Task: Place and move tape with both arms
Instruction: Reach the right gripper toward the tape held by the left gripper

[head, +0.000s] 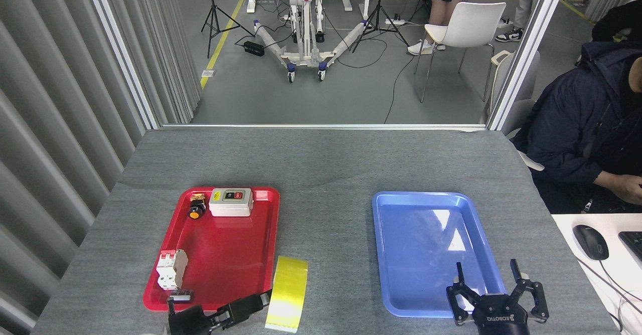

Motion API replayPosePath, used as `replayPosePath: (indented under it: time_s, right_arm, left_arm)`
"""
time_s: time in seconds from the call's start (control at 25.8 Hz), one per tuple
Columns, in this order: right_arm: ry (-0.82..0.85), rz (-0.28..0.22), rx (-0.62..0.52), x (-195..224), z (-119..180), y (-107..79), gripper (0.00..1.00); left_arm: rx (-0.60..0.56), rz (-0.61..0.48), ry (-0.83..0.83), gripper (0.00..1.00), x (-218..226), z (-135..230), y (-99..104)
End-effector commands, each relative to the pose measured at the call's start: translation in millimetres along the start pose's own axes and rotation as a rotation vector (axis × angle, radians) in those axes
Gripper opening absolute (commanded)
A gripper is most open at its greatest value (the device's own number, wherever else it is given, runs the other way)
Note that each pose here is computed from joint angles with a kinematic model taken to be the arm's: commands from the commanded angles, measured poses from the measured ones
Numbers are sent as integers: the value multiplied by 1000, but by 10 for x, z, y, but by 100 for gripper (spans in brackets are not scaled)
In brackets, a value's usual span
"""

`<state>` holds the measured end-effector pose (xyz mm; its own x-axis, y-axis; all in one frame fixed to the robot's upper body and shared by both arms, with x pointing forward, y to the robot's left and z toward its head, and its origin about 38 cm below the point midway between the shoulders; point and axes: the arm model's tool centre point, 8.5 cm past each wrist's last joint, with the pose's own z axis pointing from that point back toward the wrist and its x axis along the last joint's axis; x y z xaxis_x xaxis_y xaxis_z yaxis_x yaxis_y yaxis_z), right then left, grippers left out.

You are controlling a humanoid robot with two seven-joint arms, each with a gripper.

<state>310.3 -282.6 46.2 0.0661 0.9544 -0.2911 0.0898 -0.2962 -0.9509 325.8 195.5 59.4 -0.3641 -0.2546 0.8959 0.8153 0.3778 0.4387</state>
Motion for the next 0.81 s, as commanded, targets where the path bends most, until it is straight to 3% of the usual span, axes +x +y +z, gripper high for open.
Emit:
replayPosePath:
  time_s: [0.0,0.12,0.19,0.39,0.54,0.58,0.66,0.77]
  right_arm:
    - [-114,34,-110,72,70,-68,100]
    - [-185,-27,-78,99,112,-44,100]
    - [-270,-106,-66,54,105,-129,100]
    - [-499,-446,76,-36,-88,-336,100]
    - [-649,-779,289,-43,-313,-497,100]
    - [-682,-819,339,0,-345,-514,100]
    - [-743,-817,416,137,-336,-517,100]
    - [-823,-845,406,280,-270,-555,100]
  left_arm:
    - [-36,22,-35,9,170,-166,-108]
    - [-36,63,-38,9,208,-254,-163]
    - [-36,70,-35,9,189,-257,-180]
    - [-26,79,-33,9,175,-296,-193]
    - [-23,82,-21,9,123,-323,-140]
    - [-25,77,-15,9,115,-325,-109]
    - [-25,69,-9,9,103,-327,-51]
    - [-19,65,-2,9,71,-338,35]
